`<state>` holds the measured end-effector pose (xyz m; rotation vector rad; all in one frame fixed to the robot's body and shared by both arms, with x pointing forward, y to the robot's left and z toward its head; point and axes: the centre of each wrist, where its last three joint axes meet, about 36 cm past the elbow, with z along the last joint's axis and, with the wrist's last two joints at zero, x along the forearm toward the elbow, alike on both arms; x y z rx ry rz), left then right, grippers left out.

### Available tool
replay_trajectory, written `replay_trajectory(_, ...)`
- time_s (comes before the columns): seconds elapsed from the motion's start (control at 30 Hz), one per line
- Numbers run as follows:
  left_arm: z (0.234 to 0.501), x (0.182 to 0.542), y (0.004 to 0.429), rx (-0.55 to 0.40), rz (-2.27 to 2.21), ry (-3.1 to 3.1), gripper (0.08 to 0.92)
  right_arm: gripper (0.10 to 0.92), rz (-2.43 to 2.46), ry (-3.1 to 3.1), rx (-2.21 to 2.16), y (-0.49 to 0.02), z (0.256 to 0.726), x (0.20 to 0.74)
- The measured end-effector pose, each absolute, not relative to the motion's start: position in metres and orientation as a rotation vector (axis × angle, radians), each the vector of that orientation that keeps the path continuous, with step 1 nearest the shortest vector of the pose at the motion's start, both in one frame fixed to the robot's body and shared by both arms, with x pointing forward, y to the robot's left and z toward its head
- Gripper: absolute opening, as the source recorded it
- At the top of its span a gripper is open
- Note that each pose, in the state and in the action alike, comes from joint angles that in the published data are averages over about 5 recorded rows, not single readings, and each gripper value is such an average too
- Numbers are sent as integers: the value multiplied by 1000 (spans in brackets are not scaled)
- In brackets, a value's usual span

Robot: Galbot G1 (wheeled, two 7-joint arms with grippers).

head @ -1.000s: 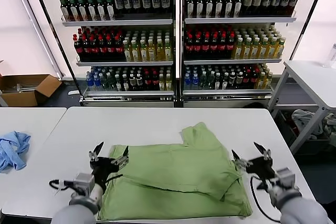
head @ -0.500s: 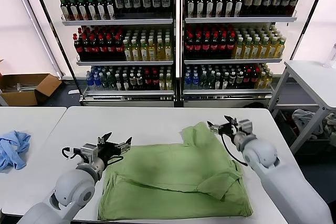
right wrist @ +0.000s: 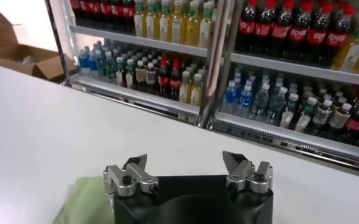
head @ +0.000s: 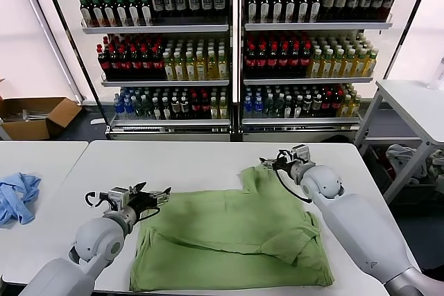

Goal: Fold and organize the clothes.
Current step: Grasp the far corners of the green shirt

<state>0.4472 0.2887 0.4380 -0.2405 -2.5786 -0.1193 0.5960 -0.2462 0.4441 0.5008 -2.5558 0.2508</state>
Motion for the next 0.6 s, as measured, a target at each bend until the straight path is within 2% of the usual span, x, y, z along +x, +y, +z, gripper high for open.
replay_trajectory(0.6, 416, 460, 306, -199, -57, -2521, 823, 804, 261, -2497, 498, -245, 416, 586)
